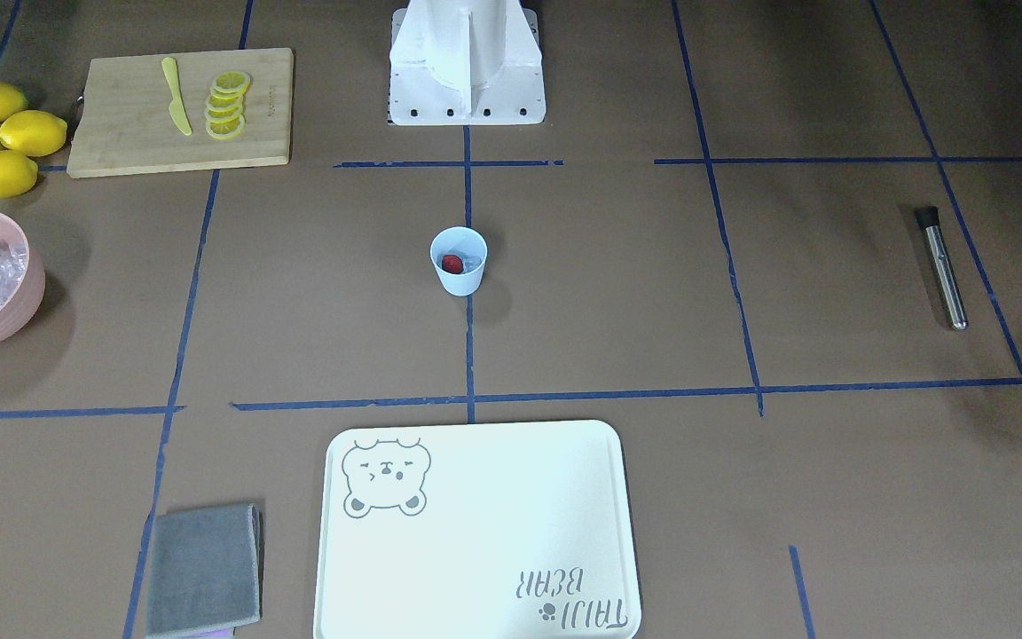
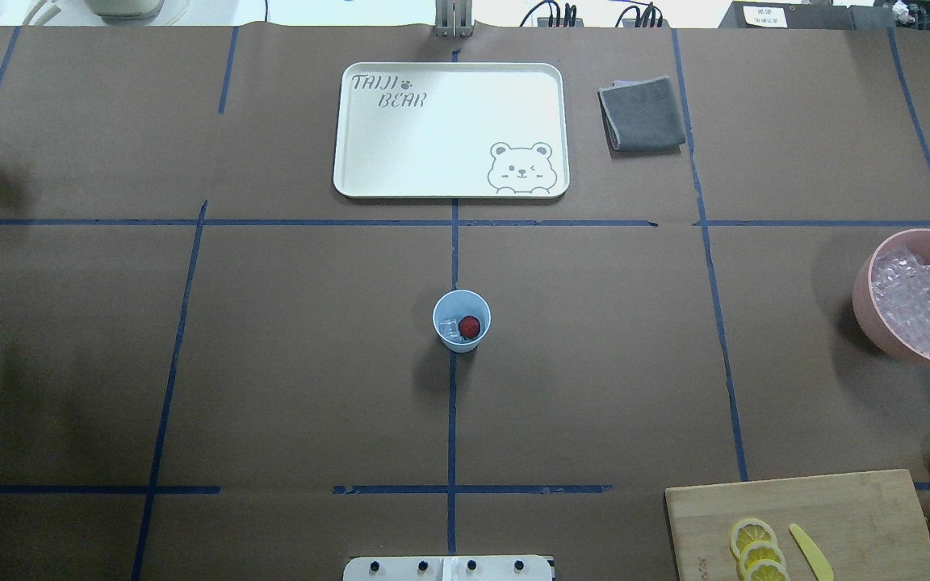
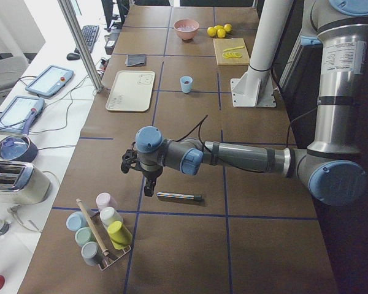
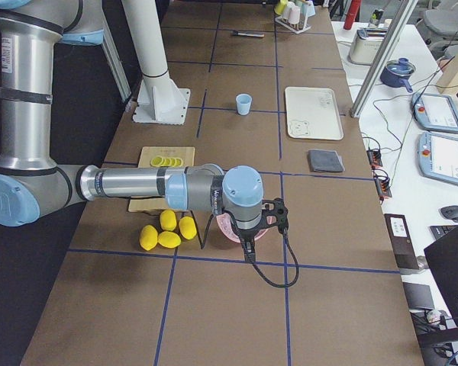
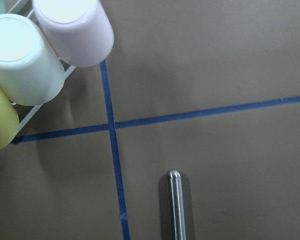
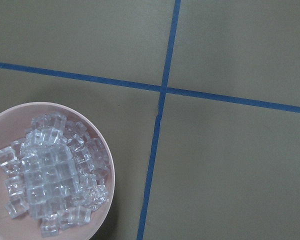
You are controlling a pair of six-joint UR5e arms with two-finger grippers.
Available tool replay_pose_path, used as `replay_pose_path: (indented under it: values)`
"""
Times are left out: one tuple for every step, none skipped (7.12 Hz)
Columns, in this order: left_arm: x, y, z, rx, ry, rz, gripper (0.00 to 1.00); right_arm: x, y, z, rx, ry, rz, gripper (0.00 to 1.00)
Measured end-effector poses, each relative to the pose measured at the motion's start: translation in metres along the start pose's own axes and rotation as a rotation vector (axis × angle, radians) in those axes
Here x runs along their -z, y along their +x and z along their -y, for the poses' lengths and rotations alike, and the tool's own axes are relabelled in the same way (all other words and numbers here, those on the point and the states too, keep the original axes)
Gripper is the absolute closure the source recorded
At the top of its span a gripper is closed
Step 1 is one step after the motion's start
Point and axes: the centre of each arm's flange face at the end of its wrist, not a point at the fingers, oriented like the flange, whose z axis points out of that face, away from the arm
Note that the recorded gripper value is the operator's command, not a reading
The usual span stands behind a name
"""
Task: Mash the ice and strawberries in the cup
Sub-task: 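Grasp the metal muddler rod with the left gripper and lift it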
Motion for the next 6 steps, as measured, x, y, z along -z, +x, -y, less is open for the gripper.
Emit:
replay_pose_path:
  values:
    - [-0.032,0.01,-0.005,0.008,-0.002,-0.012,0.0,0.0,0.0,0.0,0.0,0.0,0.0,0.01]
    - [-0.062,0.018,-0.011,0.007,-0.005,-0.013,0.0,0.0,0.0,0.0,0.0,0.0,0.0,0.01]
    - [-0.085,0.023,-0.018,0.005,-0.008,-0.014,0.0,0.0,0.0,0.0,0.0,0.0,-0.001,0.01]
    - [-0.102,0.023,-0.023,0.002,-0.006,-0.011,0.0,0.0,0.0,0.0,0.0,0.0,-0.001,0.01]
    - [-0.115,0.021,-0.027,-0.004,-0.005,0.006,0.0,0.0,0.0,0.0,0.0,0.0,-0.001,0.01]
    - [-0.126,0.021,-0.031,-0.01,-0.009,0.024,0.0,0.0,0.0,0.0,0.0,0.0,-0.001,0.01]
